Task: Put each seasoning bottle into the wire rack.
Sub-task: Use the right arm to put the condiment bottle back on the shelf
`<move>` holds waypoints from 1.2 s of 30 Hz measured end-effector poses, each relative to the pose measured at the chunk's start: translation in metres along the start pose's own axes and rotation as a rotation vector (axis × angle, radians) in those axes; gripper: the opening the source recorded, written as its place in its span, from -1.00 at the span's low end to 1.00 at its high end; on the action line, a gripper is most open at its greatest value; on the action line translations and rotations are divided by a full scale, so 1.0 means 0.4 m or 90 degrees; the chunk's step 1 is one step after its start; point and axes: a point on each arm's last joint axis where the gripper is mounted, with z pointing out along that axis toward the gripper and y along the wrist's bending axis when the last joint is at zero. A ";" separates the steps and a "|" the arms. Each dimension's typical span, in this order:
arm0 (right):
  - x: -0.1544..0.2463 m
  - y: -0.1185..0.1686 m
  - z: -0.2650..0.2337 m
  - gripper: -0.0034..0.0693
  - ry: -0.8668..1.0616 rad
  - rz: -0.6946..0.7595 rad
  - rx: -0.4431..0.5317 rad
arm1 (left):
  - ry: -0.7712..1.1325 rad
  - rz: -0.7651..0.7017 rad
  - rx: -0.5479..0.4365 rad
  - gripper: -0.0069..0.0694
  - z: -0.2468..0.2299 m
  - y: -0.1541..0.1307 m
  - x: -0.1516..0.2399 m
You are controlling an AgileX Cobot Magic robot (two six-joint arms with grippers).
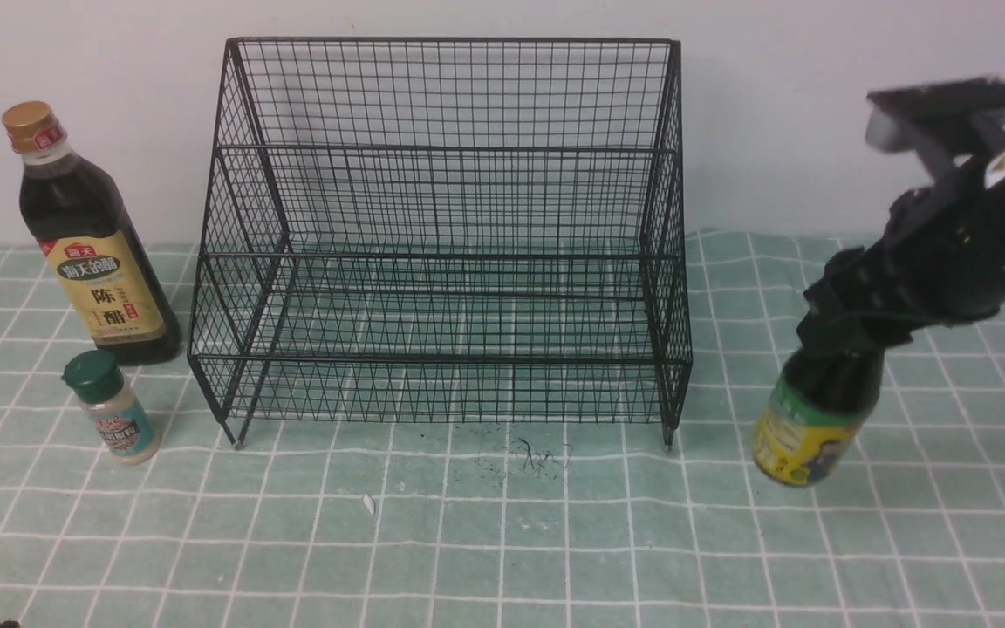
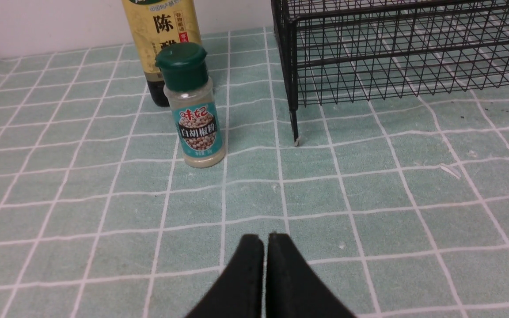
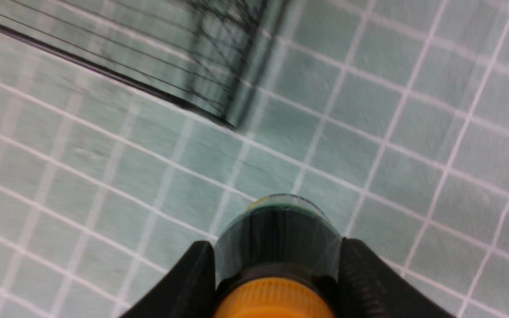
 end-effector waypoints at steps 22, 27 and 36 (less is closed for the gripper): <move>-0.258 0.155 0.102 0.00 -0.071 -0.152 -0.033 | 0.000 0.000 0.000 -0.84 0.000 0.000 0.000; -0.258 0.146 0.209 0.00 -0.019 -0.146 -0.031 | 0.000 0.000 0.000 -0.84 0.000 0.000 0.000; -0.239 0.137 0.274 0.00 0.053 -0.121 -0.029 | 0.000 0.000 0.000 -0.84 0.000 0.000 0.000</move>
